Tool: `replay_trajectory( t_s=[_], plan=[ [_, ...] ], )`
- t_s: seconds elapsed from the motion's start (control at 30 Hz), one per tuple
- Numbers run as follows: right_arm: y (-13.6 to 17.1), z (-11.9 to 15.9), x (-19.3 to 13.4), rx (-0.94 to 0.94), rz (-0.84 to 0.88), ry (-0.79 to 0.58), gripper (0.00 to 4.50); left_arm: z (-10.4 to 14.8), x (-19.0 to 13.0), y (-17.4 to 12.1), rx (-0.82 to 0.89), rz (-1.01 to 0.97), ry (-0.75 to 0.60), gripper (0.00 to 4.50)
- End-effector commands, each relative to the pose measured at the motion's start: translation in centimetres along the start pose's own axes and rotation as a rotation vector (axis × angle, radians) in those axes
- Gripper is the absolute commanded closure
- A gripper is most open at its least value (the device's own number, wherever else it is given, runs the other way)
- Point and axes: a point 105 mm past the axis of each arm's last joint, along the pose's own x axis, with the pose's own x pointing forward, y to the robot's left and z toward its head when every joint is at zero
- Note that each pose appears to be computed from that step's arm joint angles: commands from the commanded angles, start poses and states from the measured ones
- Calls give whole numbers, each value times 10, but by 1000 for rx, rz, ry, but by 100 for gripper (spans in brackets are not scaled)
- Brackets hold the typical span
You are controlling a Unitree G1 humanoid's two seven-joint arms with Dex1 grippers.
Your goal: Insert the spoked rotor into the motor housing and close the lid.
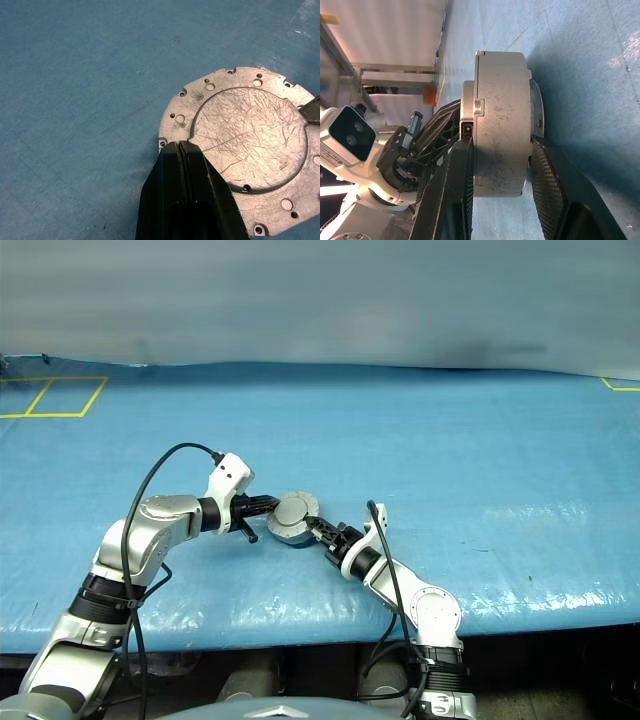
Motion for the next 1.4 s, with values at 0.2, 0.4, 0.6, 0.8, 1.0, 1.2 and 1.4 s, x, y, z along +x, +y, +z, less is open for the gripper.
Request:
replay_trajectory(
  t_s=[0.2, 0.4, 0.6, 0.8, 1.0, 1.2, 1.4],
  plan=[
    [33, -24, 13, 63, 142, 54, 326, 7, 1, -5, -43, 2, -80, 450],
    [36, -12, 7, 74, 155, -2, 326, 36, -21, 8, -182, 151, -312, 450],
    [40, -1, 3, 73, 172, -47, 326, 25, -44, 6, -531, 203, -503, 450],
    [54, 17, -1, 51, 233, -102, 326, -8, -46, -22, -862, 115, -593, 411],
    [64, 32, 0, 19, 262, -135, 326, -16, -49, -39, -1065, 0, -728, 222],
    [72, 46, 2, -2, 286, -169, 326, -19, -56, -45, -1214, -67, -859, 24],
    [86, 42, 7, -18, 330, -134, 326, -21, -51, -50, -1334, -137, -898, 0]
  ],
)
